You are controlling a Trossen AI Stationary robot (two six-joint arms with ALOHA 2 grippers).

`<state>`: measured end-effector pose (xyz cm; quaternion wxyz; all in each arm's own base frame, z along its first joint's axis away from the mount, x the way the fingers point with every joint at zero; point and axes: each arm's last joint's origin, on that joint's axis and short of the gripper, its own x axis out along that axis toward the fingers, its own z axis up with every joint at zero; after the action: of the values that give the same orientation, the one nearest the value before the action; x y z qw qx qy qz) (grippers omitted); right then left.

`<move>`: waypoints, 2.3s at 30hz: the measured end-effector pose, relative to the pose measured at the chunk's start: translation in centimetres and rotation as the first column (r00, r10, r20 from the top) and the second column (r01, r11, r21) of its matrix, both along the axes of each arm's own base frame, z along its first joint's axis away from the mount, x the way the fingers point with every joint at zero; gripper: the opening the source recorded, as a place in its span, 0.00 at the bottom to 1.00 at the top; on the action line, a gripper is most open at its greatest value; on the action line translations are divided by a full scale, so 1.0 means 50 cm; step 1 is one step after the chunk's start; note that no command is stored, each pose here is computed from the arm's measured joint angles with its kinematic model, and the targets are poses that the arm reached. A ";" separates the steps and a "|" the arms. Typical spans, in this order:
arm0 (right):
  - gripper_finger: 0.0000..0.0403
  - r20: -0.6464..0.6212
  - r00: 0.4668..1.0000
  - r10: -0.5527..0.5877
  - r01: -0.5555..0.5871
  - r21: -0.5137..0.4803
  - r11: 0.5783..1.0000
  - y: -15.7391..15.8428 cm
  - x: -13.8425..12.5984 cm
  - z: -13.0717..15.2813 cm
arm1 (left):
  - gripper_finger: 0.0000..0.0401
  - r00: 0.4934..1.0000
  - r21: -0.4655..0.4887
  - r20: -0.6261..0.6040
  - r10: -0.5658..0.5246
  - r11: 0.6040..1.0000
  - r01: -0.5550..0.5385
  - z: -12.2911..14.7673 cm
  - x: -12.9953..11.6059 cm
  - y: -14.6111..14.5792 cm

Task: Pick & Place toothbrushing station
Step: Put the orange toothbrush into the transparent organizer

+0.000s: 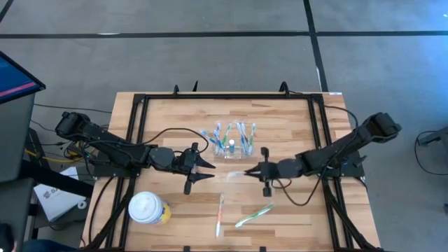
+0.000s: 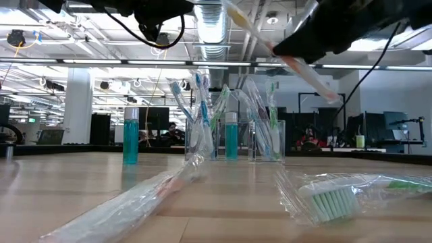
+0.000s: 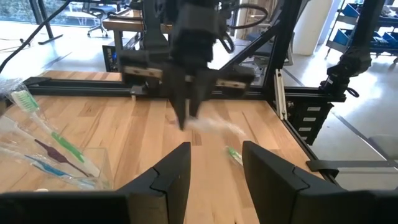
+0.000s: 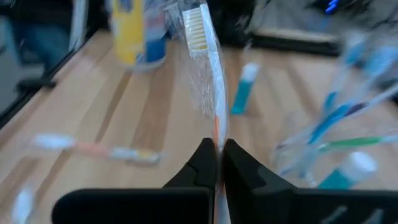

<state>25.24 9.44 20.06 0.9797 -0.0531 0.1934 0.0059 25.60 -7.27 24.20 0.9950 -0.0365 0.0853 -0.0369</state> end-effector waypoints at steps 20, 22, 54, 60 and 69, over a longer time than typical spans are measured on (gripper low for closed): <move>0.00 0.406 0.894 -0.193 0.174 0.082 0.981 -0.101 -0.031 -0.015 | 0.34 1.000 -0.002 0.006 -0.002 1.000 0.002 0.001 0.000 0.000; 0.00 0.431 0.878 -0.206 0.183 0.094 0.979 -0.108 -0.035 -0.015 | 0.34 1.000 -0.002 0.006 -0.003 1.000 0.003 0.001 0.000 0.000; 0.00 0.499 0.811 -0.305 0.256 0.165 0.952 -0.199 0.005 -0.114 | 0.34 1.000 -0.002 0.006 0.000 1.000 0.000 0.001 0.000 0.000; 0.00 0.460 0.826 -0.325 0.270 0.182 0.945 -0.209 0.010 -0.136 | 0.34 1.000 -0.002 0.005 -0.003 1.000 0.003 0.001 0.000 0.000; 0.01 0.458 0.832 -0.313 0.260 0.177 0.949 -0.209 0.010 -0.137 | 0.34 1.000 -0.002 0.005 -0.003 1.000 0.003 0.001 0.000 0.000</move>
<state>25.74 -0.99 13.23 0.9878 0.0293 -0.0507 -0.1441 25.62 -7.28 24.27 0.9951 -0.0373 0.0826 -0.0383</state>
